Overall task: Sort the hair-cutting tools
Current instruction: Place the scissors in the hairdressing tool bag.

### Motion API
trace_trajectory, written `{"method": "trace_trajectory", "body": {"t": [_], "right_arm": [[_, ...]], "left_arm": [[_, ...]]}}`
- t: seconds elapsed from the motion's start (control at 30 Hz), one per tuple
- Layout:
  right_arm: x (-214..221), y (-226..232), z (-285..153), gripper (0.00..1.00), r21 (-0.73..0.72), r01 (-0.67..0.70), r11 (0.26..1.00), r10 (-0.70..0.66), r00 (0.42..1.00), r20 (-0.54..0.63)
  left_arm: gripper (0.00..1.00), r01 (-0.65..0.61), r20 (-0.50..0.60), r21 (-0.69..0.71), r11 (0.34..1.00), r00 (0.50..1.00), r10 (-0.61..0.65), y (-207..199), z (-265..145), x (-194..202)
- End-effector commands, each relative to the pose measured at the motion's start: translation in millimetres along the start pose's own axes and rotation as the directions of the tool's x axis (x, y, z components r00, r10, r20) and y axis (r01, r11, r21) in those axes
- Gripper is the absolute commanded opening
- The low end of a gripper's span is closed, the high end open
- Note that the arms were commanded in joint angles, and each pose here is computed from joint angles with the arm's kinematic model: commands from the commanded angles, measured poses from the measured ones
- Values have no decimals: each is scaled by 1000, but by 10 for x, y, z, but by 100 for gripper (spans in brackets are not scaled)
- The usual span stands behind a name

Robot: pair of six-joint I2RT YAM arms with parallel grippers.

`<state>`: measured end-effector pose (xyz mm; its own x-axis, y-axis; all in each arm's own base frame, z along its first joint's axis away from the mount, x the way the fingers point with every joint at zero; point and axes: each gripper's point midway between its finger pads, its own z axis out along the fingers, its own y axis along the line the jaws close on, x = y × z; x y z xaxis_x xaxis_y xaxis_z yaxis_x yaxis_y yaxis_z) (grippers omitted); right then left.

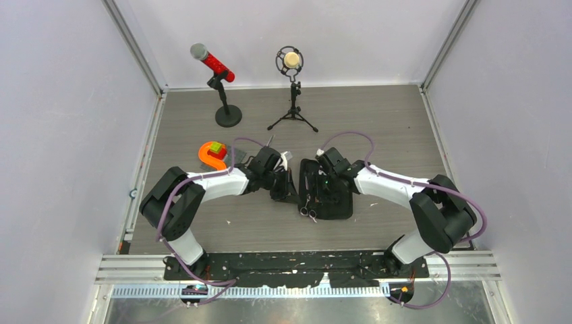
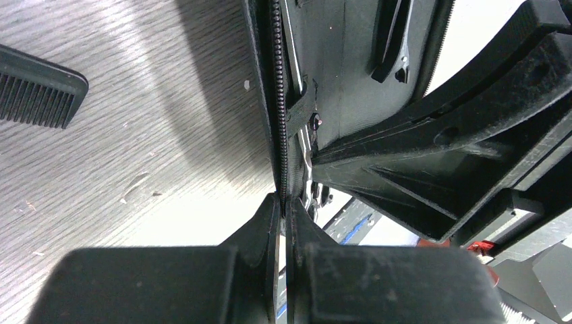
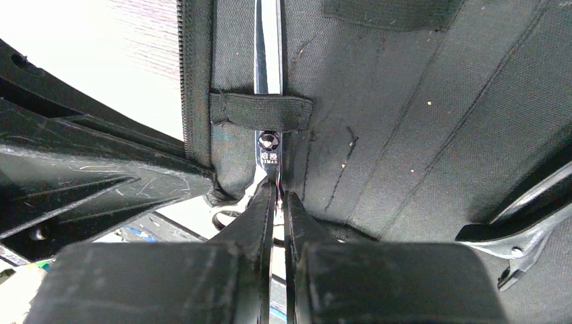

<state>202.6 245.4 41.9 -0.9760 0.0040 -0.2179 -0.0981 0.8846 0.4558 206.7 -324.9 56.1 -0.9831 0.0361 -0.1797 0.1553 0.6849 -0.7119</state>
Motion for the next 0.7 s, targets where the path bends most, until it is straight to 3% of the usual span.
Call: {"method": "trace_trajectory", "body": {"t": [0.0, 0.43, 0.67], "right_arm": [[-314, 135, -56, 5, -23, -4, 1000, 5, 997, 74], [-571, 190, -39, 5, -70, -73, 995, 82, 987, 138], [-714, 264, -7, 5, -115, 1, 993, 18, 986, 165]], "left_arm": [[0, -48, -21, 68, 997, 999, 49, -209, -64, 18], [0, -72, -34, 77, 994, 997, 75, -258, -77, 55], [0, -122, -67, 84, 989, 989, 128, -362, -48, 137]]}}
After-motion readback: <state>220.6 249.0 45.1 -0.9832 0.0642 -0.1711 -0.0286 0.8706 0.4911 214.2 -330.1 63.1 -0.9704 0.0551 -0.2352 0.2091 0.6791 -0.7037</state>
